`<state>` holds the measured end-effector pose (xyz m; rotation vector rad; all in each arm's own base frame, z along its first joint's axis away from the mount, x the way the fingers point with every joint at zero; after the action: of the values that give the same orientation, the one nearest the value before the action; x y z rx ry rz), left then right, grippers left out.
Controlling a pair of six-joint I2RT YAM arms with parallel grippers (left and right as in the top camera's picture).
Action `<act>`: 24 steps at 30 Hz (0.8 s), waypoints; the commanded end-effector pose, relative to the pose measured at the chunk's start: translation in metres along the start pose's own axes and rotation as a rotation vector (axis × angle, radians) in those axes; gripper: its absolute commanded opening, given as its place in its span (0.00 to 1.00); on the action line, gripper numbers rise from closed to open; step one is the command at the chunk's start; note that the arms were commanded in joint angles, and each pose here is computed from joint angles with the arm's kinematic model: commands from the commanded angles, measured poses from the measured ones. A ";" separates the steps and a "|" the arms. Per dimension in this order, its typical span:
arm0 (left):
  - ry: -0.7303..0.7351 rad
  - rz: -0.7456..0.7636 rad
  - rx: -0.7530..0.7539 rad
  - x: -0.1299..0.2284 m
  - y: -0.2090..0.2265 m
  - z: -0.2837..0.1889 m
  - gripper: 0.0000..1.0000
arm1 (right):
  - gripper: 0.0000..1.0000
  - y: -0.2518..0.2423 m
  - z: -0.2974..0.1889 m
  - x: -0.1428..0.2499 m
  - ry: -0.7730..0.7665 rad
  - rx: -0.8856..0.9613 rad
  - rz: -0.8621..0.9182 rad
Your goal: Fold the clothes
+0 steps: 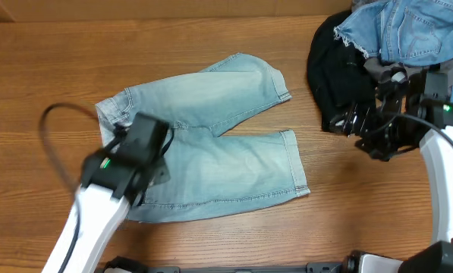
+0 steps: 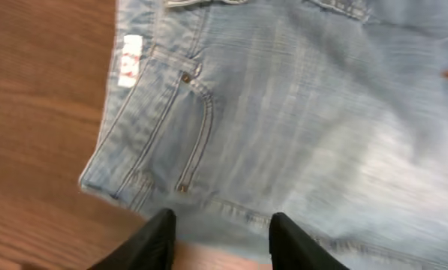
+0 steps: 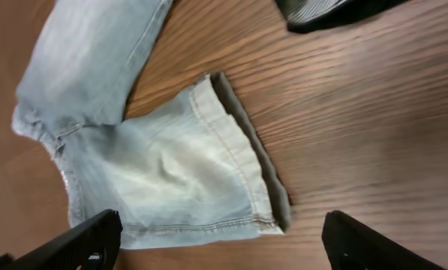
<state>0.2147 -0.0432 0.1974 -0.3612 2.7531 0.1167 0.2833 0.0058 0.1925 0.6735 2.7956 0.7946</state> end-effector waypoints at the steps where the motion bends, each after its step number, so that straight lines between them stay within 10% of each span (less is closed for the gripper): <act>1: 0.048 -0.192 0.104 0.037 0.009 -0.004 0.53 | 0.89 -0.012 0.027 0.021 0.092 -0.052 0.042; 7: 0.098 -0.451 0.013 0.091 0.046 -0.001 0.63 | 0.89 -0.031 0.049 0.034 0.126 -0.032 0.073; 13: 0.027 -0.643 -0.101 0.096 0.061 0.025 1.00 | 0.89 -0.032 0.049 0.033 0.117 -0.017 0.057; 24: -0.137 -0.755 -0.148 0.060 0.089 0.054 1.00 | 0.90 -0.033 0.049 0.039 0.142 -0.011 0.051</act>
<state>0.1531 0.0166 0.1311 -1.3575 2.2886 0.0674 0.2517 0.0198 0.1325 0.7414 2.8980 0.9066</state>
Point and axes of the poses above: each gripper's point midway between its finger pads, its own z axis out along the fingers, its own y axis along the line the jaws close on, x = y × z, the point moved 4 cm from there along -z, back along the fingers, and after that the axes turned 5 degrees about z, right-handed, at the moved point
